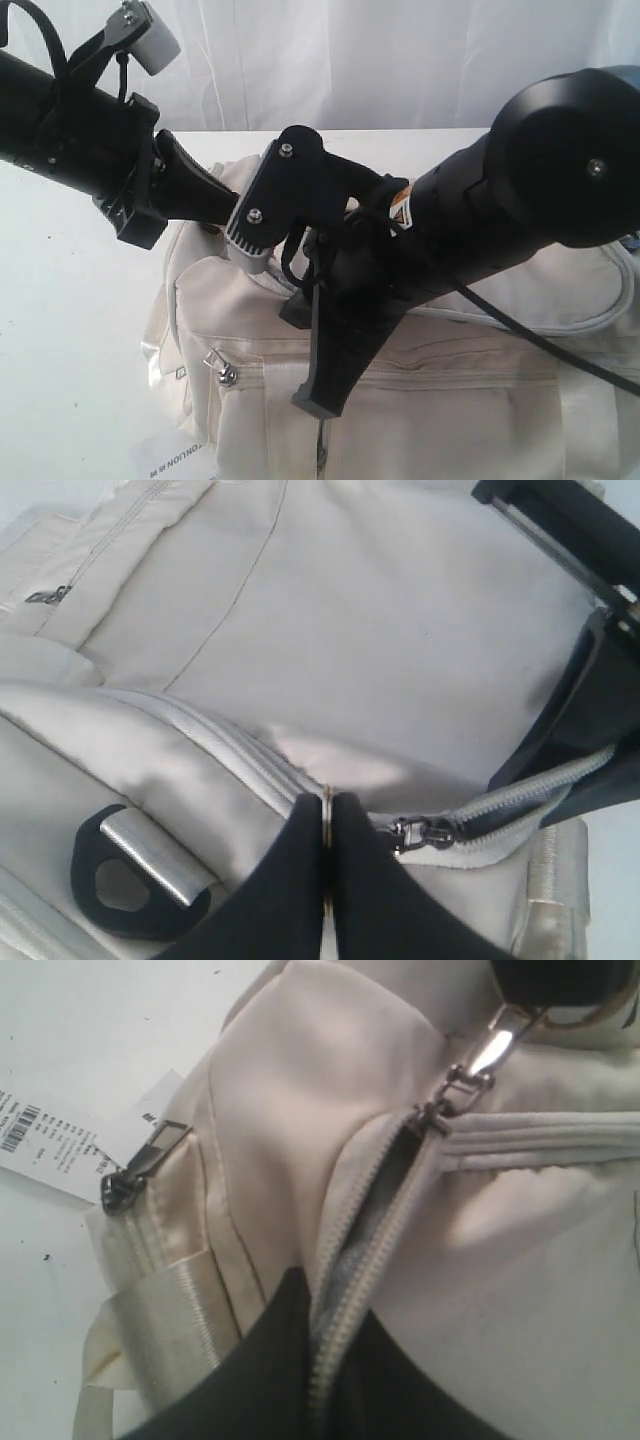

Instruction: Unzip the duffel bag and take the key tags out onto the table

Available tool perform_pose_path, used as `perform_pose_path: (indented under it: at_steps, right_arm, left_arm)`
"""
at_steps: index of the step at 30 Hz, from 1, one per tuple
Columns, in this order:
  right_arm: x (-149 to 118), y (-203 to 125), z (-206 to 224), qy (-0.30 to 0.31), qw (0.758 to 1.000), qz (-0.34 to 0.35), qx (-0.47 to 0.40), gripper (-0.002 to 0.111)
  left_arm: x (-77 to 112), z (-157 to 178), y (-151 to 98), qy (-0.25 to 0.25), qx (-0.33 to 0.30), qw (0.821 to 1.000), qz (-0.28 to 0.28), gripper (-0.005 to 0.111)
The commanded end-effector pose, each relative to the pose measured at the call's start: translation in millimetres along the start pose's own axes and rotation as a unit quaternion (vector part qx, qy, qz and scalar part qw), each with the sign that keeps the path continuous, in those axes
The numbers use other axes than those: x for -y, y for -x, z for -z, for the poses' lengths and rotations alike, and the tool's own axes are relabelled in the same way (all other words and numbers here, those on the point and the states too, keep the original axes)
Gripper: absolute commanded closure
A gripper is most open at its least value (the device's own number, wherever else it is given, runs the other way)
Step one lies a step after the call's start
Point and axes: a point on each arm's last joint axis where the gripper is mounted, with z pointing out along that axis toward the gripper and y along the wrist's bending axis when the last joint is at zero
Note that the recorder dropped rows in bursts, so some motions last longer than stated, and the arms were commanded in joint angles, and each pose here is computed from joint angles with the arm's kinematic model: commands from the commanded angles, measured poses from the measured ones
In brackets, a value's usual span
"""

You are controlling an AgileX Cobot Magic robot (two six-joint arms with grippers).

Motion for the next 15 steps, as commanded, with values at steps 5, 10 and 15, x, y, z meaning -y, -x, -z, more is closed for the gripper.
perform_pose_path:
  at_steps: [5,10,15]
  right_arm:
    - [-5.5,-4.0,3.7,0.026,0.999,-0.012,-0.031,0.101]
    - [1.3,16.6,19.7,0.007,1.000,-0.025,0.011,0.068]
    - [3.6,30.5,42.1,-0.008,0.998,-0.044,0.051,0.062]
  left_arm:
    - [2.6,7.0,0.4,-0.010,-0.006,1.000,-0.004,0.107]
    - [21.7,27.6,13.8,-0.060,-0.006,0.998,-0.035,0.107]
    - [31.7,41.4,19.9,-0.054,0.008,0.997,-0.053,0.107]
